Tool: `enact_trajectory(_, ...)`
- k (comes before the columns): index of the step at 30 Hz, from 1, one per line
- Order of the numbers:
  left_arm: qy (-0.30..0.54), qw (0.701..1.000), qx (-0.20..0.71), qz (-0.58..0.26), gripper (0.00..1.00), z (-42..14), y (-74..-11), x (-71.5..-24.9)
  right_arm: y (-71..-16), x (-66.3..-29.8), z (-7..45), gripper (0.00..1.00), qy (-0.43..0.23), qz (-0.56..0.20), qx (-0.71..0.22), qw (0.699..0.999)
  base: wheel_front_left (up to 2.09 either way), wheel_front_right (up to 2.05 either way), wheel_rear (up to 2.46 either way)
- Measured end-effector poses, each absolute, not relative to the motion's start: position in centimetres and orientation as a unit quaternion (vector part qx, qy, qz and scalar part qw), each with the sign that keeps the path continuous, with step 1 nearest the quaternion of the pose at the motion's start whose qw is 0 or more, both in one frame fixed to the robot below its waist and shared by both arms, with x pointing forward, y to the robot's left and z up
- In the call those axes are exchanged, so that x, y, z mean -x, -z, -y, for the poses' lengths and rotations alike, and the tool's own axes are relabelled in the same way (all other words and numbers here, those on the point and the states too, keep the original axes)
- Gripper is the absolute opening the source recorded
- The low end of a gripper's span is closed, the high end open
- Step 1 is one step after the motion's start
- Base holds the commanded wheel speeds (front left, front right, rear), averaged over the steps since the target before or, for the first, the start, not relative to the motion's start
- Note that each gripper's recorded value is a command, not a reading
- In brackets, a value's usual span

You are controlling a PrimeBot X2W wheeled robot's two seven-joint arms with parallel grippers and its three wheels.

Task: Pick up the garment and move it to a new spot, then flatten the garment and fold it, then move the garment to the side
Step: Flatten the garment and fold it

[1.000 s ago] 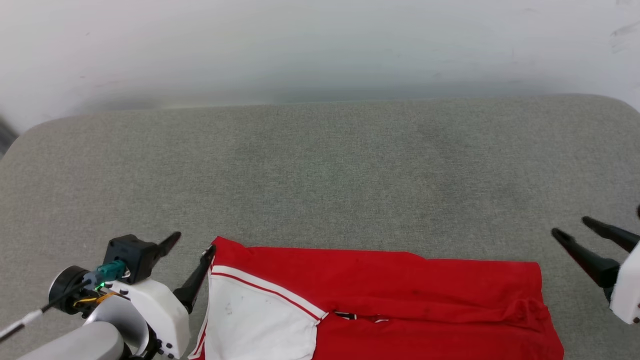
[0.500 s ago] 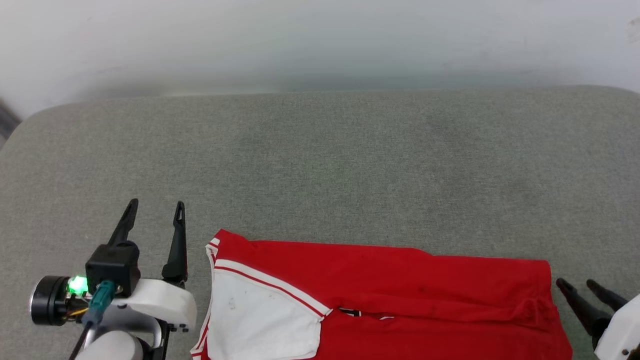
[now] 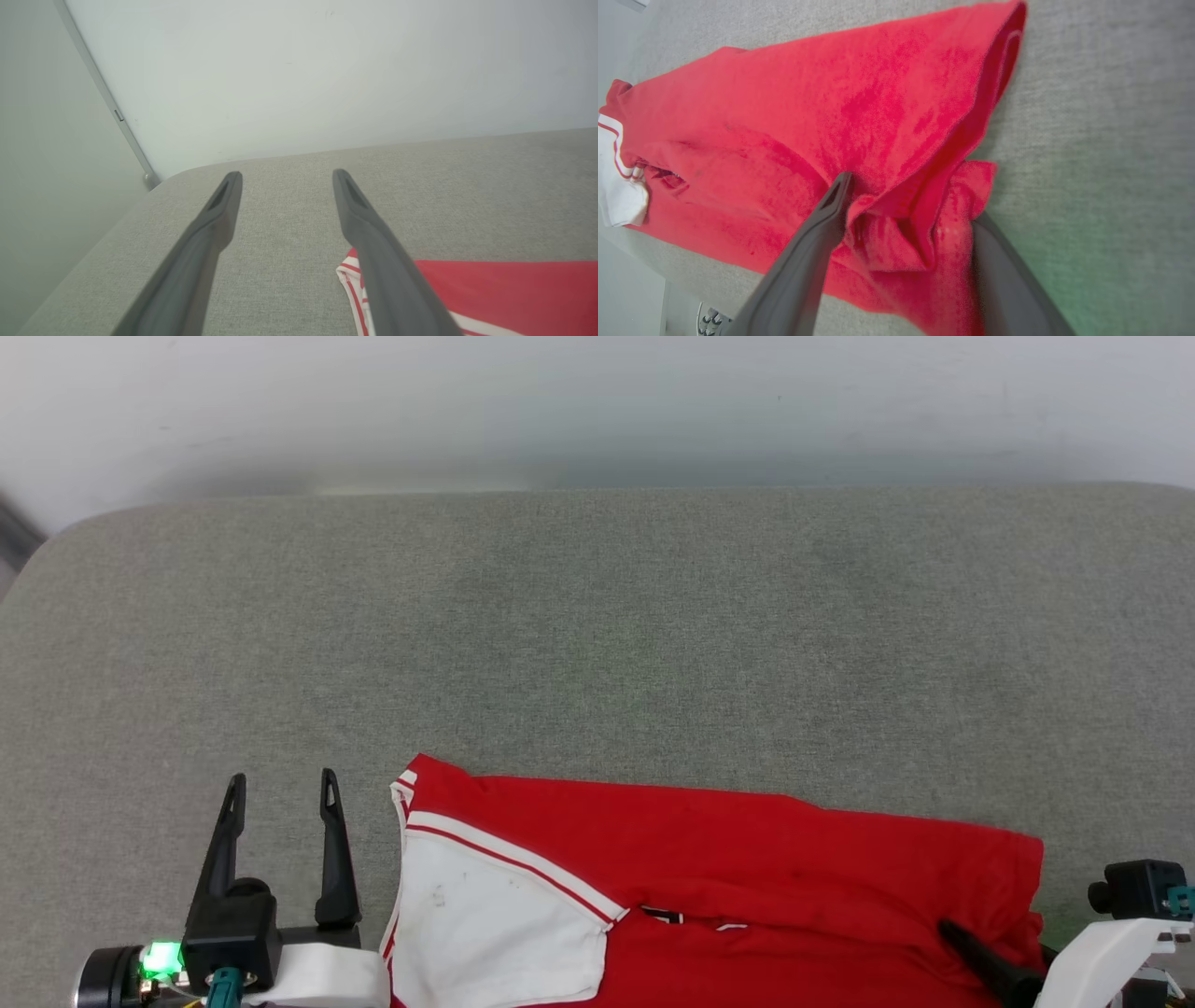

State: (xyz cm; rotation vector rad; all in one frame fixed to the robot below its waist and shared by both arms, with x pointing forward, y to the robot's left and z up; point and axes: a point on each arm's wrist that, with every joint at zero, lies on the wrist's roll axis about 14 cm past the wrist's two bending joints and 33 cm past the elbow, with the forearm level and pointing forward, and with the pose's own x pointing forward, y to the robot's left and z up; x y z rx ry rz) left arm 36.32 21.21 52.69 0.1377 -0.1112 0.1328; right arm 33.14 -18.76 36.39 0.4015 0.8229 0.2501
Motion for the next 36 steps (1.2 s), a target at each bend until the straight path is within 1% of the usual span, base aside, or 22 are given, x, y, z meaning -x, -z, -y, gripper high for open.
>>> enact_trajectory(5,-0.085,0.993,-0.068,0.052,1.0,-21.5,-52.1,-35.7,-36.0,-33.1,17.9,1.0,-0.128,-0.402,-0.192,0.886,0.0,0.0,0.0)
enact_trajectory(6,-0.096,0.992,-0.064,0.053,1.0,-21.8,-52.1,-35.6,-36.1,-33.3,17.8,0.32,-0.128,-0.398,-0.191,0.888,0.0,0.0,0.0)
enact_trajectory(7,-0.097,0.992,-0.065,0.053,1.0,-21.8,-52.1,-35.4,-36.1,-33.4,17.7,0.0,-0.129,-0.395,-0.189,0.89,0.0,0.0,0.0)
enact_trajectory(12,-0.1,0.991,-0.068,0.054,1.0,-21.6,-52.0,-34.6,-36.5,-33.9,17.9,0.0,-0.131,-0.383,-0.178,0.897,0.0,0.0,0.0)
enact_trajectory(16,-0.101,0.991,-0.065,0.053,1.0,-21.6,-51.9,-33.9,-37.5,-34.4,18.9,0.0,-0.127,-0.368,-0.164,0.906,0.0,0.0,0.0)
enact_trajectory(21,-0.098,0.992,-0.062,0.053,1.0,-21.5,-51.8,-33.1,-39.0,-34.9,21.5,0.0,-0.115,-0.357,-0.135,0.917,0.0,0.0,0.0)
enact_trajectory(24,-0.095,0.992,-0.062,0.054,1.0,-21.3,-51.9,-32.8,-39.9,-35.0,24.0,0.0,-0.098,-0.356,-0.112,0.923,0.0,0.0,0.0)
enact_trajectory(28,-0.089,0.993,-0.062,0.054,1.0,-21.2,-51.8,-32.6,-39.8,-34.1,27.9,0.0,-0.061,-0.385,-0.083,0.917,0.0,0.0,0.0)
enact_trajectory(30,-0.082,0.993,-0.063,0.055,1.0,-21.0,-51.8,-32.6,-39.9,-33.8,28.9,0.0,-0.051,-0.393,-0.078,0.915,0.0,0.0,0.0)
enact_trajectory(33,-0.078,0.994,-0.063,0.054,1.0,-20.9,-51.7,-32.4,-40.2,-33.8,28.4,0.0,-0.06,-0.401,-0.088,0.91,0.0,0.0,0.0)
enact_trajectory(36,-0.077,0.994,-0.06,0.053,1.0,-20.8,-51.7,-32.2,-40.8,-33.7,26.8,0.0,-0.086,-0.403,-0.095,0.906,0.0,0.0,0.0)
